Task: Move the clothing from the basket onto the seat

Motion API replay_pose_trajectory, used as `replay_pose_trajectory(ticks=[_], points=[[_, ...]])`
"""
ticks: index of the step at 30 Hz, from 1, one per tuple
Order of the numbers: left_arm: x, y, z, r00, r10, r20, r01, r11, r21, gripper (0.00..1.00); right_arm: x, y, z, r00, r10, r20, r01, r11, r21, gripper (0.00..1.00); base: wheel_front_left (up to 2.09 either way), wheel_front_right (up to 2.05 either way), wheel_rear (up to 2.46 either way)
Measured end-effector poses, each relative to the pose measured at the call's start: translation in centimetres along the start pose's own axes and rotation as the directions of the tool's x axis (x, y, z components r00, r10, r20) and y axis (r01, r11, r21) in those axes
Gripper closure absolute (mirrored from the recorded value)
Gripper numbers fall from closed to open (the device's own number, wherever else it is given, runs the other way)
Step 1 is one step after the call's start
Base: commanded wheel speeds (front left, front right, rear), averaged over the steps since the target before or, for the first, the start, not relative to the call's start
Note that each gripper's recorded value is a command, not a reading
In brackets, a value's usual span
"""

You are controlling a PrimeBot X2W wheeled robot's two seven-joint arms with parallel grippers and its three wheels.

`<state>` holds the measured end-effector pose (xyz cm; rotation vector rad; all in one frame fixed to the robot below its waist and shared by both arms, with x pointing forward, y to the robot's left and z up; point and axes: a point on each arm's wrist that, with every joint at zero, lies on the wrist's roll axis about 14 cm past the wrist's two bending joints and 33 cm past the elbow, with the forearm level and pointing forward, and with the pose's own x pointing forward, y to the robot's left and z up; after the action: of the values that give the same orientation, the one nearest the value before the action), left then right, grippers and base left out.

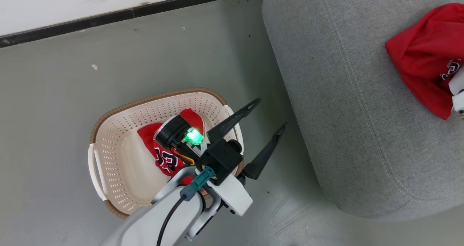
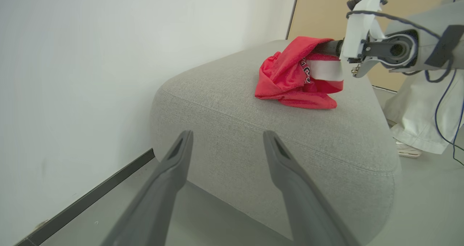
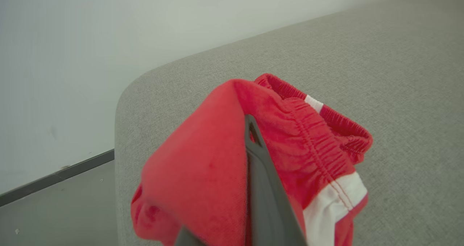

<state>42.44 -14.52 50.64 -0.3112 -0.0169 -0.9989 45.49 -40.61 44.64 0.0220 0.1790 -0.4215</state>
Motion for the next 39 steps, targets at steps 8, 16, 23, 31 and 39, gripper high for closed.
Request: replay_pose_trajectory(ticks=[8, 16, 23, 31, 39], points=[[0.0, 0.8, -0.9, 1.0, 0.004, -0.019, -0.004, 1.0, 0.015, 0.0, -1.5, -0.8, 0.5, 0.999, -0.027, 0.035, 0.026, 0.999, 0.03, 0.0, 0.0, 0.0, 0.0], [0.1, 0.4, -0.5, 1.0, 0.006, -0.005, -0.006, 1.0, 0.011, 0.0, -4.0, -1.5, 1.1, 0.997, -0.03, 0.067, 0.029, 1.0, 0.011, 0.0, 0.0, 0.0, 0.0], [0.0, 0.9, 0.5, 0.999, 0.032, 0.024, -0.033, 0.999, 0.022, 0.0, -6.8, -0.9, 1.2, 0.995, -0.009, 0.094, 0.009, 1.0, 0.006, 0.0, 0.0, 0.0, 0.0], [-1.6, 2.8, 1.2, 0.989, 0.141, 0.035, -0.142, 0.989, 0.031, 0.0, -9.2, 0.6, 4.3, 0.978, 0.04, 0.204, -0.041, 0.999, -0.002, 0.0, 0.0, 0.0, 0.0], [-4.1, 5.4, 2.5, 0.956, 0.288, 0.053, -0.29, 0.956, 0.04, 0.0, -10.4, 6.0, 6.4, 0.944, 0.183, 0.275, -0.187, 0.982, -0.013, 0.0, 0.0, 0.0, 0.0]])
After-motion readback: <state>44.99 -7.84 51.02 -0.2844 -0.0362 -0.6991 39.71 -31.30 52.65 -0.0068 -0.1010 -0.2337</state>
